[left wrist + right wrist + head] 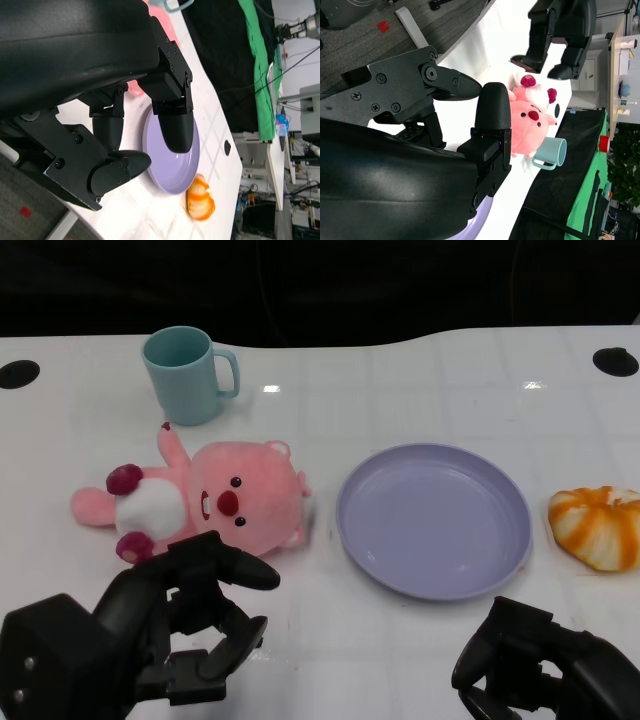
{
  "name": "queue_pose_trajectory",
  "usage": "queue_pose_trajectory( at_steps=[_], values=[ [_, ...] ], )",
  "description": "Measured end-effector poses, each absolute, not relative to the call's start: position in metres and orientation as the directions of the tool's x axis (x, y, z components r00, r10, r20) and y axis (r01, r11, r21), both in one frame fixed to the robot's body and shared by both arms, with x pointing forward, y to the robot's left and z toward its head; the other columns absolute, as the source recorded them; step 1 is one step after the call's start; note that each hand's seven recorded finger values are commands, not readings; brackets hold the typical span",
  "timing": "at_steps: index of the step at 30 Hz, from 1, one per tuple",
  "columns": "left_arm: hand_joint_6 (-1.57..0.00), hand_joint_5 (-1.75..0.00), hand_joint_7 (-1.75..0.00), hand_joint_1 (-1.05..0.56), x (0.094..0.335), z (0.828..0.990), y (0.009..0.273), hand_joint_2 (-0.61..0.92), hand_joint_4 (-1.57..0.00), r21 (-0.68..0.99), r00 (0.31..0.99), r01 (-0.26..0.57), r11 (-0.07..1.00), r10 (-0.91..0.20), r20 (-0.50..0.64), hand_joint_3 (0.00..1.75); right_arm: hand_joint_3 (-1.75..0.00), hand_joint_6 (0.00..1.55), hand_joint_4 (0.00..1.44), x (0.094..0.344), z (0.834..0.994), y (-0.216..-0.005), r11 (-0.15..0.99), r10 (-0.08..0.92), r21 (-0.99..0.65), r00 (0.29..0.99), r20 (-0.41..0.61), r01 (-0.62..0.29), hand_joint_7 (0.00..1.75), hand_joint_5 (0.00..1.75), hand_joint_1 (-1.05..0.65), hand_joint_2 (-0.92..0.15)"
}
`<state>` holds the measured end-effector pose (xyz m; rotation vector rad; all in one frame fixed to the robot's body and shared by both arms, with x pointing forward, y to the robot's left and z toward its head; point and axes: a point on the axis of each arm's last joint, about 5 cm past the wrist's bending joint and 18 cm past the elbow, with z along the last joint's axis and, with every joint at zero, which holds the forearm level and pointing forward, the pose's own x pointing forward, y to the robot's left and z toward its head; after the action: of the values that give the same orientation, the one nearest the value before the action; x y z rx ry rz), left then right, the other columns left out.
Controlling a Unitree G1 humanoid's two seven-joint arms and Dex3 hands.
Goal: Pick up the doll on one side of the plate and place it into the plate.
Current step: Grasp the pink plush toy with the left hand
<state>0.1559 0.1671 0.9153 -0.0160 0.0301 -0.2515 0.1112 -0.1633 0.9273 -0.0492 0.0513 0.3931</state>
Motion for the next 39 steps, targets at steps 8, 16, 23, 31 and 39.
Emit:
queue_pose_trajectory(
  at_steps=[8,16,23,31,39],
  values=[
    [-0.48,-0.79,-0.20,-0.45,0.164,0.929,0.172,0.92,-0.30,0.219,0.965,0.249,0.943,-0.262,0.029,0.10,-0.68,0.47,0.67,0.111,0.927,-0.163,0.923,0.380,-0.039,0.923,-0.060,-0.383,1.65,1.75,-0.22,-0.85],
    [-0.32,-0.69,-0.07,-0.55,0.183,0.954,0.186,0.92,-0.08,0.521,0.963,0.185,0.833,-0.260,0.073,0.07,-0.68,0.45,0.67,0.112,0.928,-0.163,0.923,0.381,-0.035,0.923,-0.059,-0.383,1.67,1.75,-0.22,-0.85],
    [-0.25,-0.57,-0.01,-0.62,0.196,0.973,0.194,0.92,0.00,0.759,0.966,0.128,0.638,-0.255,0.051,0.04,-0.67,0.44,0.67,0.112,0.927,-0.163,0.924,0.380,-0.029,0.923,-0.064,-0.382,1.68,1.75,-0.23,-0.86],
    [-0.19,-0.31,-0.01,-0.64,0.212,0.982,0.191,0.92,0.00,0.896,0.965,0.146,0.419,-0.259,-0.037,0.02,-0.67,0.43,0.65,0.110,0.928,-0.163,0.924,0.378,-0.028,0.923,-0.066,-0.381,1.68,1.75,-0.21,-0.86],
    [-0.19,-0.26,0.00,-0.69,0.235,0.978,0.180,0.92,0.00,0.953,0.962,0.175,0.247,-0.249,-0.112,0.01,-0.67,0.43,0.65,0.108,0.929,-0.161,0.925,0.376,-0.020,0.923,-0.076,-0.378,1.69,1.75,-0.22,-0.86]
  ],
)
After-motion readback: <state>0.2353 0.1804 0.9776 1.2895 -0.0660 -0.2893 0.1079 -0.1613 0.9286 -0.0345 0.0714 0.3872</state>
